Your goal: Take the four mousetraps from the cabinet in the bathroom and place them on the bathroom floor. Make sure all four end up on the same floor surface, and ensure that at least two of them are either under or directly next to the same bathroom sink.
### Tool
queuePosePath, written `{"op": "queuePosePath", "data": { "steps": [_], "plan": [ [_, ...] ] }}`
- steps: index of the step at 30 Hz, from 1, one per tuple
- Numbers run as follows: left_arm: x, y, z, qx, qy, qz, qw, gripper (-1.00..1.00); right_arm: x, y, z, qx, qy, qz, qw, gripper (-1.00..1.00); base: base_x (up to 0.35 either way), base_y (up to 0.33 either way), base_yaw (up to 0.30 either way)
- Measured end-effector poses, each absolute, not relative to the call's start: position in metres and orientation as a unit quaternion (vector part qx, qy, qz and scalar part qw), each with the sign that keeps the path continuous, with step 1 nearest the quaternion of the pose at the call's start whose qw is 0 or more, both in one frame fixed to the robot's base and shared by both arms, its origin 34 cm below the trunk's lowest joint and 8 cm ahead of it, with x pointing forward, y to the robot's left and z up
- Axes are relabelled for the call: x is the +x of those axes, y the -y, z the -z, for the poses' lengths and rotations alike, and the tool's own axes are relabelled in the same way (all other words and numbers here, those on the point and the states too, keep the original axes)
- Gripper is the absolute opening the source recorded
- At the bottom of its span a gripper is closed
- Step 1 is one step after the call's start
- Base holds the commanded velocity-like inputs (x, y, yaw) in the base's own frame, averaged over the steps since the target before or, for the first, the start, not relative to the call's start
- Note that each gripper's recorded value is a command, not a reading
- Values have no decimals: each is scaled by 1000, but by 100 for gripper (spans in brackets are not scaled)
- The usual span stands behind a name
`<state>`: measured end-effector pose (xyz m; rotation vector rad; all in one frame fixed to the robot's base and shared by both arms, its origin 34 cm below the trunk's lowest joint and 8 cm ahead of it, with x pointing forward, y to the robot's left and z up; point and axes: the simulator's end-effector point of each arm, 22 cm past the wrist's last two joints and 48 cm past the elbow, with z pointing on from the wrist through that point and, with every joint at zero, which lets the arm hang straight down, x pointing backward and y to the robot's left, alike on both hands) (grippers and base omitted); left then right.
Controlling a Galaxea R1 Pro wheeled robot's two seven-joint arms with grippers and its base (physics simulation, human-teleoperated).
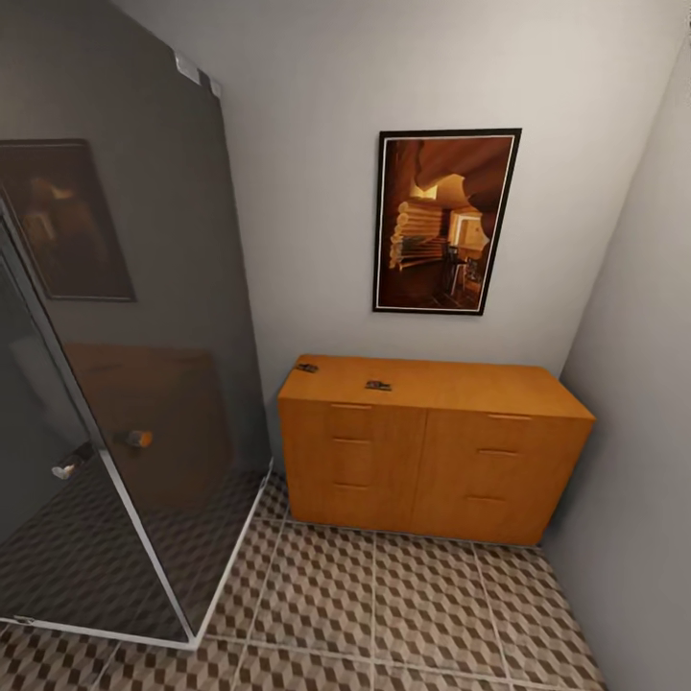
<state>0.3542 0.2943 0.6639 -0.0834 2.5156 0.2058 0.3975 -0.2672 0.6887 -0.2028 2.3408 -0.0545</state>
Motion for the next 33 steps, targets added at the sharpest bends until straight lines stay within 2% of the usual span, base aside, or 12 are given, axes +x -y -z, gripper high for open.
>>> {"op": "queuePosePath", "data": {
  "steps": [11,19,26,33],
  "plan": [
    [358,-294,-666,-32,-948,-77,308,100,401,267,-692,-79,-917,22,390,100,4,-1,-176],
    [358,-294,-667,-32,-947,-77,309,100,401,267,-692,-80,-917,22,391,100,0,0,-18],
    [358,-294,-667,-32,-947,-77,309,100,413,267,-709,-80,-894,19,440,100,0,0,-1],
    [358,-294,-667,-32,-947,-77,309,100,415,267,-713,-80,-889,18,451,100,0,0,0]
  ]
}}
